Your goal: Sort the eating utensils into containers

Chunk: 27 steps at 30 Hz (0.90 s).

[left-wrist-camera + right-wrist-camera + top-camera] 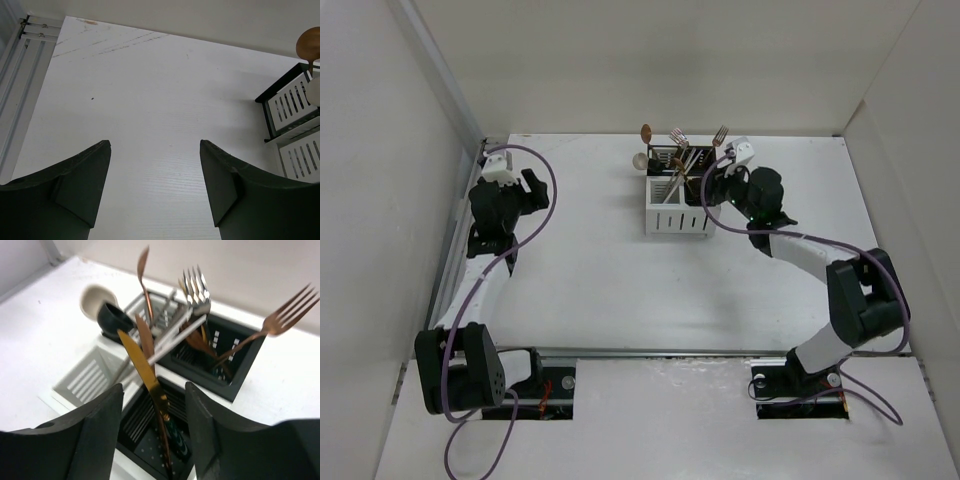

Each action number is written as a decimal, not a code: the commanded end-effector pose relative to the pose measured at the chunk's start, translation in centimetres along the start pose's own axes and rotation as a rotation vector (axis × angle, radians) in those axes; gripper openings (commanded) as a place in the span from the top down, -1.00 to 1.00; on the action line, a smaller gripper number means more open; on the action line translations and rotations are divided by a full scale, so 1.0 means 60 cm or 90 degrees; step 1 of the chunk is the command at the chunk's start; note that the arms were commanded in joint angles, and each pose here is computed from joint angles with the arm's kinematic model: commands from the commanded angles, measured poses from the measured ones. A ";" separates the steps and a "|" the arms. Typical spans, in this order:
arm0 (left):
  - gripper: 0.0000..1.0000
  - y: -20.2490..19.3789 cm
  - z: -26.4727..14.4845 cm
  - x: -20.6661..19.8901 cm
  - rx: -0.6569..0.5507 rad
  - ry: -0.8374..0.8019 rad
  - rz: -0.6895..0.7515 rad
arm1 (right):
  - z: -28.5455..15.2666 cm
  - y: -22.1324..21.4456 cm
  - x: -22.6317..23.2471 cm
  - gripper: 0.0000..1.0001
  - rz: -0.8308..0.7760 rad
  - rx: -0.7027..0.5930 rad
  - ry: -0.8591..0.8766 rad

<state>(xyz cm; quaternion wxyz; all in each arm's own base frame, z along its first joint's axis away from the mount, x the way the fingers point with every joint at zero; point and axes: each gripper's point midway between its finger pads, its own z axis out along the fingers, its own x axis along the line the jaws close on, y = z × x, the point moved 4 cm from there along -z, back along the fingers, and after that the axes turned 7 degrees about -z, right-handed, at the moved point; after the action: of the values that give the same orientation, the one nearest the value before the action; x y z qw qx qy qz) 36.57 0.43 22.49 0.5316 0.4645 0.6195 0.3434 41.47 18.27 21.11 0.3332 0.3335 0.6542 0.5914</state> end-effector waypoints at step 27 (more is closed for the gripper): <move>-0.38 -0.001 -0.053 -0.017 -0.055 -0.037 -0.027 | -0.289 0.086 -0.348 -1.00 0.303 0.167 -0.647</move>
<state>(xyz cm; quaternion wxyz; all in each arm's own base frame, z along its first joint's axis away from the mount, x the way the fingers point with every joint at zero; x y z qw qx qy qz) 33.64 -0.20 21.69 0.5498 0.4515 0.6175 0.3354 39.53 -9.02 27.26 0.4240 0.7474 0.4051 0.3122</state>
